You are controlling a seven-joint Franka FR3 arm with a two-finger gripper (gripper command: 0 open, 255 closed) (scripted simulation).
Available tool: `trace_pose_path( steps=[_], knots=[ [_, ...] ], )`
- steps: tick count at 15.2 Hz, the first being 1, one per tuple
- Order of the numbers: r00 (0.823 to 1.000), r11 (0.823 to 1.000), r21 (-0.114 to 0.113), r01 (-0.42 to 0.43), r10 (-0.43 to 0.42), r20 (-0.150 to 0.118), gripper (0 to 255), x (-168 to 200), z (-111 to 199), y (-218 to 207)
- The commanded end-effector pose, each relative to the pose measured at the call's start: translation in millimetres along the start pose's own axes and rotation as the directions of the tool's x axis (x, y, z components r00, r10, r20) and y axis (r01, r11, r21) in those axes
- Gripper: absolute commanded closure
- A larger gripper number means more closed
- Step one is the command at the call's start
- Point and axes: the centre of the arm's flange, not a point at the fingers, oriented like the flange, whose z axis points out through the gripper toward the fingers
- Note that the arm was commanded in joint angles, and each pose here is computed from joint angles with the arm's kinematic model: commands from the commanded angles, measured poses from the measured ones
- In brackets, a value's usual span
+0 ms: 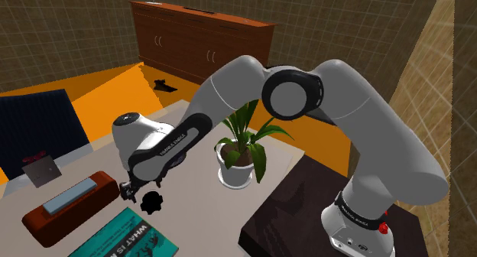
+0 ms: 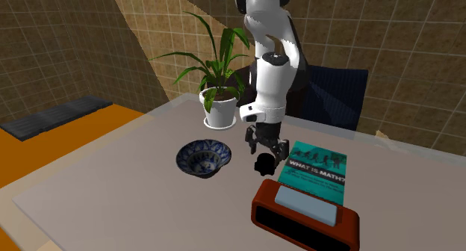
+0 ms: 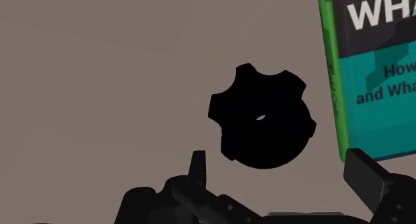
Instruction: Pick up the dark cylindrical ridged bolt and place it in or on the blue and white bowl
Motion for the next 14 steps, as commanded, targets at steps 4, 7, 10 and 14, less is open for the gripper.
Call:
trace_pose_path(
  steps=[4, 7, 10, 14],
  knots=[
    [1.0, 1.0, -0.001, 0.001, -0.001, 0.0, 0, 1, 26, -1],
    [1.0, 1.0, -0.001, 0.001, -0.001, 0.0, 0, 1, 39, -1],
    [1.0, 1.0, -0.001, 0.001, -0.001, 0.0, 0, 1, 39, -1],
    [1.0, 1.0, -0.001, 0.001, -0.001, 0.0, 0, 1, 39, -1]
  ],
)
